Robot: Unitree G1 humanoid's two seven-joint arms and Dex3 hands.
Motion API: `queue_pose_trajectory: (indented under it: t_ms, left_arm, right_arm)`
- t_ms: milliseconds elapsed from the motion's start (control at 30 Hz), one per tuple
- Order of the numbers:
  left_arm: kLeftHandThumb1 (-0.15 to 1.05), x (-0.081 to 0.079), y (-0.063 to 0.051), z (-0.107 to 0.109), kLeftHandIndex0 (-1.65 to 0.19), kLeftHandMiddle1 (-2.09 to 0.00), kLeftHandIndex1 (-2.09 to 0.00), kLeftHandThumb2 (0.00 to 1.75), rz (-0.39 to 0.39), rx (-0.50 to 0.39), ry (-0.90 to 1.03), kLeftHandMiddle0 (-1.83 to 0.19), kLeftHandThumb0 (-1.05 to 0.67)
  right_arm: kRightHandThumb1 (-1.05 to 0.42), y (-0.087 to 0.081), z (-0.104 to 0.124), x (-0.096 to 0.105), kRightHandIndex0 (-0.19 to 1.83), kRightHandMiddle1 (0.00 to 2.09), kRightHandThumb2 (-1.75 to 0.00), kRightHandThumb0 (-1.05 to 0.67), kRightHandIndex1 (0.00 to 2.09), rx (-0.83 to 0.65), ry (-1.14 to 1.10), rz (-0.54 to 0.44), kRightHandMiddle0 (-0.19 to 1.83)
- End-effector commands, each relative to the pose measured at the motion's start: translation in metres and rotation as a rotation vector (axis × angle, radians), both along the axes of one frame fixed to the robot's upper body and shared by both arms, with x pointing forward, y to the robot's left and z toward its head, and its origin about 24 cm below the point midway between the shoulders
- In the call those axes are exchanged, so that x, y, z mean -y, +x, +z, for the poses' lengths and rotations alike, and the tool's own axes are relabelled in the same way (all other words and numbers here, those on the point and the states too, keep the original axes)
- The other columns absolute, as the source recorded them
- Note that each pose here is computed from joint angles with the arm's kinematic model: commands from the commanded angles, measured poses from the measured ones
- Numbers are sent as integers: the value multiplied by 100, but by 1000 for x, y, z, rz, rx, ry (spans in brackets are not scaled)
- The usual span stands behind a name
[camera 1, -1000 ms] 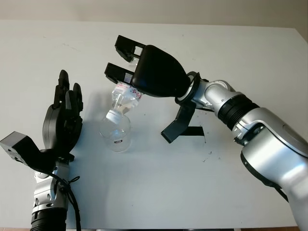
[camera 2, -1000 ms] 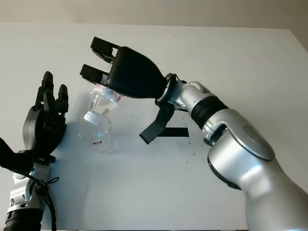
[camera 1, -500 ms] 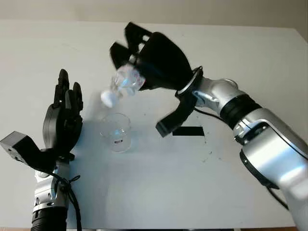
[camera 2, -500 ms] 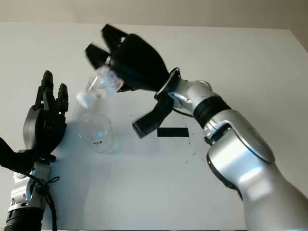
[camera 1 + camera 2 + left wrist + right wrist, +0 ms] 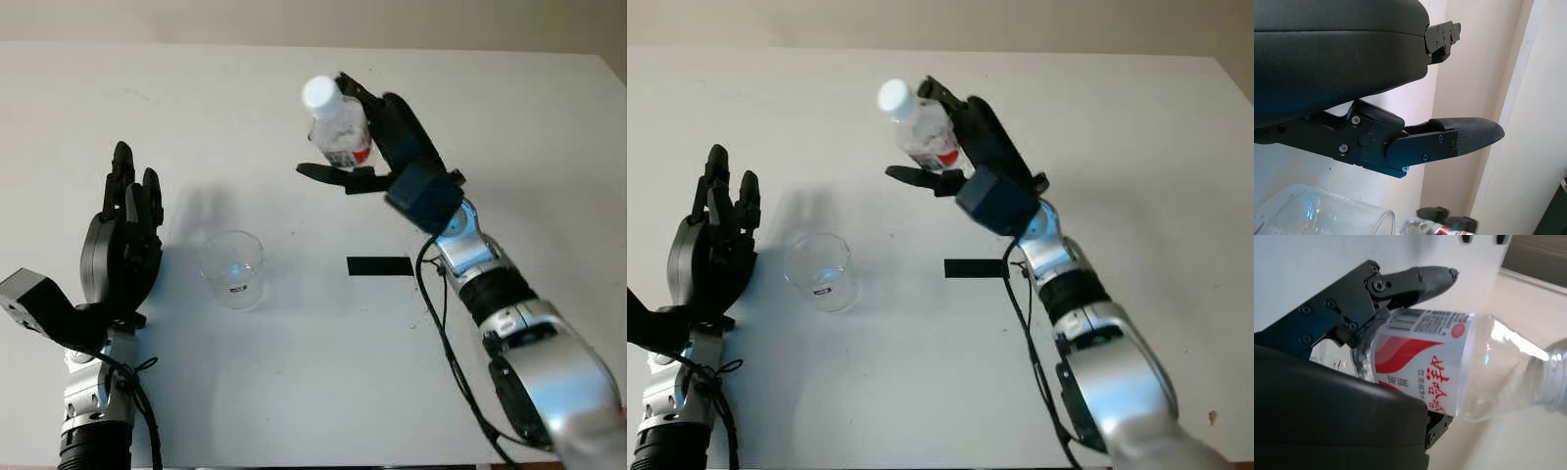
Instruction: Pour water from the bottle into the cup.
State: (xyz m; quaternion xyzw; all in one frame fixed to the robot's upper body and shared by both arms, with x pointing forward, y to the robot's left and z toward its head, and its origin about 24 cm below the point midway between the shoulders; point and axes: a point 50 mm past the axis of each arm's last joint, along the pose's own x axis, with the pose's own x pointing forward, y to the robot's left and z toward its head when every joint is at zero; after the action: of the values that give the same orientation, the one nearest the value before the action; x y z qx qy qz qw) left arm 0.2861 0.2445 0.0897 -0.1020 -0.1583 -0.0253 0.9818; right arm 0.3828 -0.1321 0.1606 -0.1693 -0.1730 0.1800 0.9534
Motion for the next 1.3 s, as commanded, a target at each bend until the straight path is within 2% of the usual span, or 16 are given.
queue_pose_trajectory:
  t_ms: [0, 133, 300, 533, 900, 1267]
  left_arm:
    - [105, -4, -6, -13, 19, -2, 0, 56, 9, -51, -16, 19, -75]
    - [105, -4, -6, -15, 19, -1, 0, 55, -3, -55, -26, 19, -76]
    - [105, -5, -6, -15, 19, 0, 0, 57, -4, -51, -15, 19, -76]
    - [105, -8, -7, -15, 19, 0, 0, 60, -7, -53, -4, 19, -77]
    - [105, -12, -10, -15, 19, 0, 0, 62, -10, -46, 3, 19, -77]
    - [105, -17, -12, -13, 19, 0, 0, 68, -43, -25, 4, 19, -73]
  right_arm:
    - [-105, -3, 5, 6, 127, 209, -58, -38, 209, -54, 99, 11, 85]
    - [-105, -11, 1, 15, 144, 209, -60, -39, 209, -223, 240, 42, 108]
    - [-105, -25, -6, 24, 149, 209, -61, -38, 209, -322, 292, 90, 115]
    - [-105, -37, -20, 36, 148, 209, -60, -38, 209, -384, 294, 49, 115]
    - [-105, -52, -42, 33, 145, 209, -60, -41, 209, -407, 185, -2, 117]
    - [-105, -66, -61, 36, 148, 209, -59, -44, 209, -461, 226, -29, 119]
